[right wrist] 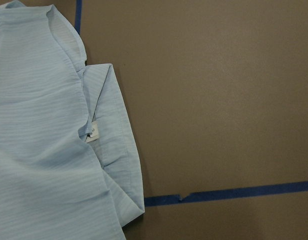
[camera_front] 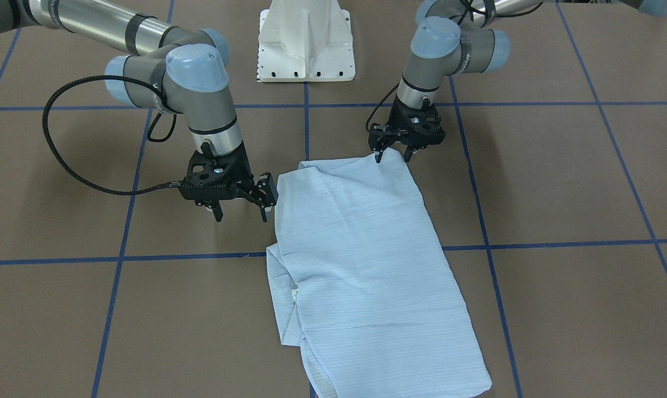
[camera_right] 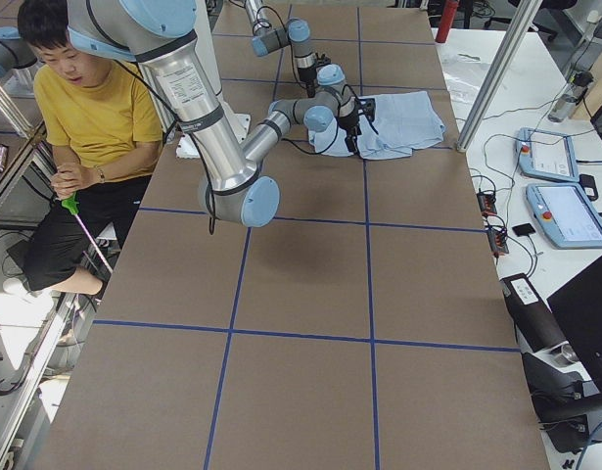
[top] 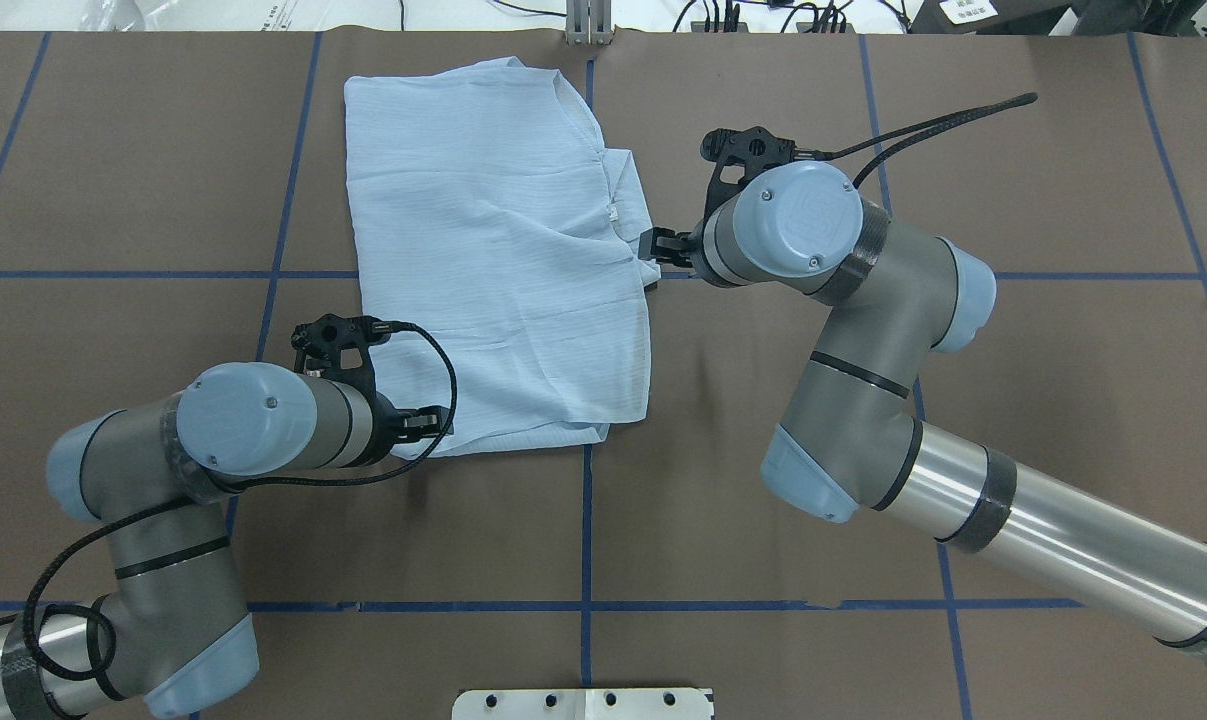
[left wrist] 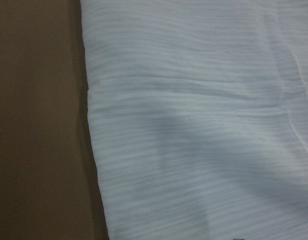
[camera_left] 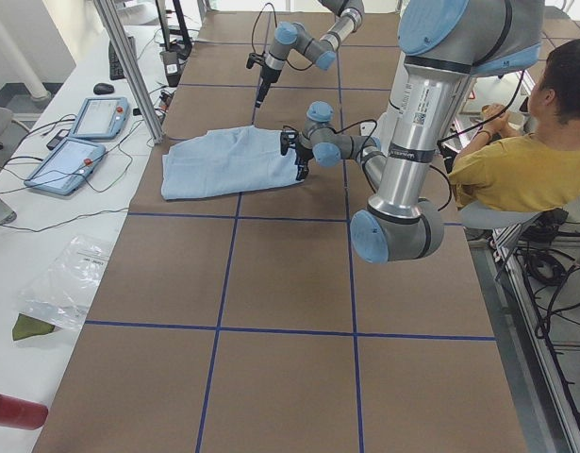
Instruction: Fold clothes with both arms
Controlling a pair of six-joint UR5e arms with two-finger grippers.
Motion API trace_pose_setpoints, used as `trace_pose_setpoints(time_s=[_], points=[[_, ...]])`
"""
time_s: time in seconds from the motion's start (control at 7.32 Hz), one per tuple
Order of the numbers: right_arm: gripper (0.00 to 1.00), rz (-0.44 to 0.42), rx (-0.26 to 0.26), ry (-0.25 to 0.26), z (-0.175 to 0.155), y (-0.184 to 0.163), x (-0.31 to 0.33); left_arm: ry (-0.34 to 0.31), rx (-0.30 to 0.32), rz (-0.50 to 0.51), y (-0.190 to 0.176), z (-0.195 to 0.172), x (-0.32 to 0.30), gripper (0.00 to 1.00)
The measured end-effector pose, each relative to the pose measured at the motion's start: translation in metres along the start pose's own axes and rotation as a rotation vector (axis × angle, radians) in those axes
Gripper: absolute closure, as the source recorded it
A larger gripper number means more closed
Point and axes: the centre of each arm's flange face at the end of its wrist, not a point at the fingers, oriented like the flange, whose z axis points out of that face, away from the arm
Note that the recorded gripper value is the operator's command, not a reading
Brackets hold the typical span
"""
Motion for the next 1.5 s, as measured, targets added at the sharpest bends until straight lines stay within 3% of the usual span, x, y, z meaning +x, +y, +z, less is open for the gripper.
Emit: trace_pose_setpoints(time_s=[0.14, 0.41, 0.55, 0.68, 0.96, 1.09, 1.5], points=[[0.0, 0.0, 0.0, 0.001, 0.0, 0.0, 0.0, -0.013, -0.002, -0.002, 0.001, 0.003, -0.003, 0.25], [0.0, -0.001, -0.001, 0.002, 0.001, 0.001, 0.001, -0.023, -0.005, -0.004, 0.002, 0.004, -0.004, 0.76], [0.0, -0.001, -0.002, 0.002, 0.001, 0.002, 0.001, -0.024, -0.006, -0.004, 0.003, 0.005, -0.004, 0.85], [0.0, -0.002, -0.003, 0.002, 0.002, 0.002, 0.0, -0.023, -0.008, -0.003, 0.004, 0.005, -0.003, 1.0], [0.04, 0.027, -0.007, 0.0, 0.002, 0.006, -0.002, -0.016, -0.009, -0.001, 0.005, 0.002, -0.001, 1.0], [0.06, 0.1, -0.019, -0.007, 0.002, 0.016, -0.009, -0.011, -0.007, 0.0, 0.005, 0.0, 0.0, 1.0], [0.17, 0.428, -0.065, 0.0, 0.008, 0.079, -0.043, -0.01, -0.005, -0.001, 0.005, -0.001, 0.0, 1.0]])
